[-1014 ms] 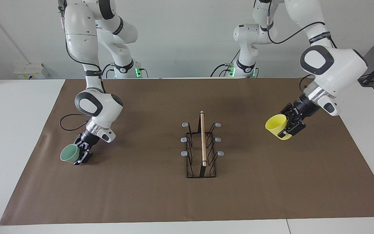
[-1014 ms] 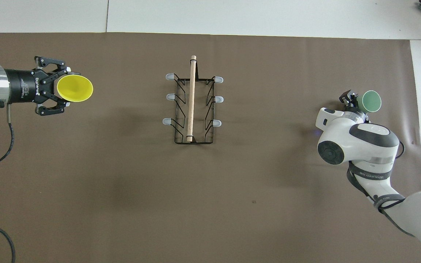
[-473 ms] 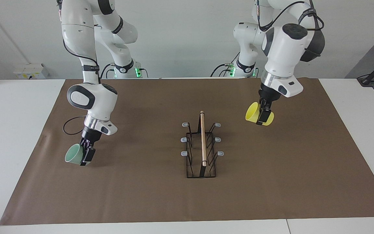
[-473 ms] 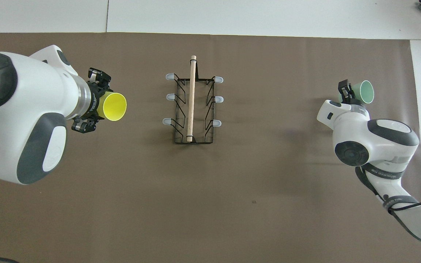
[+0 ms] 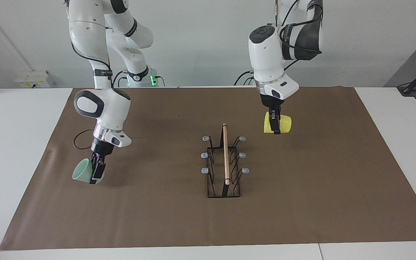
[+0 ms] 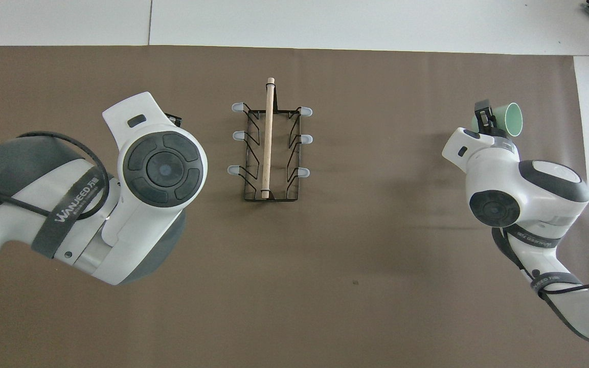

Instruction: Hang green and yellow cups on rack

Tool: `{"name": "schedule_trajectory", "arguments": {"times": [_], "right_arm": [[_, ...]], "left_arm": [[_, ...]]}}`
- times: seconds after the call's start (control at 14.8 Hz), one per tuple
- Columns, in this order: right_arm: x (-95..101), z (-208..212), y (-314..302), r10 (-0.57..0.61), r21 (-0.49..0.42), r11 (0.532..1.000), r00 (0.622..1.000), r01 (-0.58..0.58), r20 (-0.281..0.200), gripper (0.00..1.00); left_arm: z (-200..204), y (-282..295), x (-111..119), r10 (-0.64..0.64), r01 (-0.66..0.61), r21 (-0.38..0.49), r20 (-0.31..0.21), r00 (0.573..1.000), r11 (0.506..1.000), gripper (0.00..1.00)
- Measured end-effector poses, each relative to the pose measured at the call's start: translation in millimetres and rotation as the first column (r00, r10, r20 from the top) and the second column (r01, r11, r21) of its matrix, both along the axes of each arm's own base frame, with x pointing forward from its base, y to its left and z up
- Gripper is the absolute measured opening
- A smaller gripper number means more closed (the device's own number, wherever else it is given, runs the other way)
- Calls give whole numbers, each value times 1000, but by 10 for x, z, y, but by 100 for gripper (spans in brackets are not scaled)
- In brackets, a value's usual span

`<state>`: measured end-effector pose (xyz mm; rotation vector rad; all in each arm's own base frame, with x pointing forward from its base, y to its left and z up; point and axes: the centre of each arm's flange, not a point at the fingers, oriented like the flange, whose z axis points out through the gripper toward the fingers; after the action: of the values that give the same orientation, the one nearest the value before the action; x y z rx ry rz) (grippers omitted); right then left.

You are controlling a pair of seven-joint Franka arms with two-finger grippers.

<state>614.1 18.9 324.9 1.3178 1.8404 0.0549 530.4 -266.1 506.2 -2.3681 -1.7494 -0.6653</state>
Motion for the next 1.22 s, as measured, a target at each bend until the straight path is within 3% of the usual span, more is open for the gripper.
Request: {"name": "schedule_trajectory", "arguments": {"times": [0.14,0.41,0.68,0.88,1.01,1.22], "right_arm": [[110,183,284,-71,10,997,997,71,10,68],[219,575,785,-195,100,972,968,212,-158,68],[186,949,806,-260,236,921,939,311,-225,68],[40,1301,871,-319,365,831,897,420,-307,68],[-67,1567,921,-305,474,749,876,463,-373,68],[-176,1842,993,-278,596,628,859,501,-430,68]], "left_arm": [[-112,-83,-9,16,-15,74,-11,1000,997,70],[-196,-415,-14,38,-37,213,-3,999,976,70],[-409,-616,-72,16,-19,311,12,1000,950,70],[-542,-801,-193,-43,32,369,22,999,929,70],[-560,-960,-299,-79,58,390,39,996,919,70],[-656,-1031,-347,-84,52,413,61,995,909,70]]}}
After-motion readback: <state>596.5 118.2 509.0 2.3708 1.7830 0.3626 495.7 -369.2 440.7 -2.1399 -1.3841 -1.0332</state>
